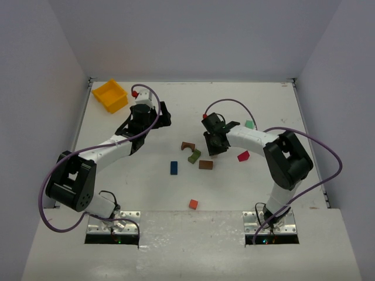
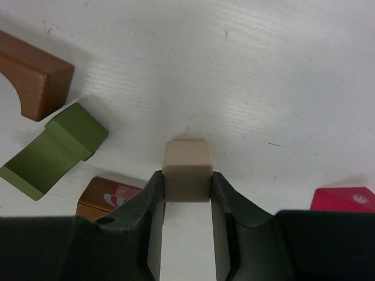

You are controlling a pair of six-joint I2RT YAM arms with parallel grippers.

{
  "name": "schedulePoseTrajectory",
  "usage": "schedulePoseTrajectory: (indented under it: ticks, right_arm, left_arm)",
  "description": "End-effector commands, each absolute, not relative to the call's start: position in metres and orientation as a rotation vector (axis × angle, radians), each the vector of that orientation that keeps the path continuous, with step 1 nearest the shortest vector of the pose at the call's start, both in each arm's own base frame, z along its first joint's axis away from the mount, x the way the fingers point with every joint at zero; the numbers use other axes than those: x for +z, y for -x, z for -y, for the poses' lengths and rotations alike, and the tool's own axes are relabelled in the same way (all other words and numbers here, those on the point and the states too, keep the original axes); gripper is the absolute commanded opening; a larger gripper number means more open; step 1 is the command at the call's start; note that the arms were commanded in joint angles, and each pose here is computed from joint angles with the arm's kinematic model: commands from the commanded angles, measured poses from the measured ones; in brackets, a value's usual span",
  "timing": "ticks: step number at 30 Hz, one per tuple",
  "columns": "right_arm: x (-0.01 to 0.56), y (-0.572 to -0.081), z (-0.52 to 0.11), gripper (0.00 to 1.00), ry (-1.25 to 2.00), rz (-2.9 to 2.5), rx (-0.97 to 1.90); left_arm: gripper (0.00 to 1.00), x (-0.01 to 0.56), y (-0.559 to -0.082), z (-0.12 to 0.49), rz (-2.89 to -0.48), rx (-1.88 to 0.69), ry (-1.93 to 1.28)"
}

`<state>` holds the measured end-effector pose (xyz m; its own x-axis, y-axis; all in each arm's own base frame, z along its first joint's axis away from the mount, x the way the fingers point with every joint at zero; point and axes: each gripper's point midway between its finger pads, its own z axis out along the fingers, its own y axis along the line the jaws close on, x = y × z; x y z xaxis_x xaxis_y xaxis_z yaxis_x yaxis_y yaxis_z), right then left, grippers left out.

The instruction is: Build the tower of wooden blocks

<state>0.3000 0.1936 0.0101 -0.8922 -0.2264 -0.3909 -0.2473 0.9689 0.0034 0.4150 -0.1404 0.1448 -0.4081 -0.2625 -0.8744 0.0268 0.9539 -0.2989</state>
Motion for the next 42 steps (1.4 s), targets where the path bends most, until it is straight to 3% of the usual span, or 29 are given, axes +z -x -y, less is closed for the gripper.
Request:
schedulePoseTrajectory:
  ticks: [1, 10, 21, 28, 42]
  right_arm:
    - [0.04, -0.327, -0.164, 0.17, 0.09, -2.646, 0.08]
    - [0.06, -0.364, -0.088, 0.17, -0.18, -2.562, -0.034]
    - [0.097, -0.414, -0.034, 0.17, -0.256, -2.467, -0.124]
    - [0.102, -0.442, -0.014, 0.18, -0.264, -2.477, -0.12]
    - [0.09, -0.455, -0.013, 0.19, -0.159, -2.561, -0.085]
  left_arm:
    - [1.0, 0.168, -0.427, 0.141, -1.9, -0.341, 0.172]
    - [1.0, 0.165, -0.429, 0.139, -1.903, -0.322, 0.177]
    - [1.0, 0.164, -0.43, 0.136, -1.904, -0.3, 0.187]
    - [1.0, 0.162, -0.432, 0.134, -1.908, -0.287, 0.192]
    - [1.0, 0.159, -0.434, 0.133, -1.918, -0.269, 0.192]
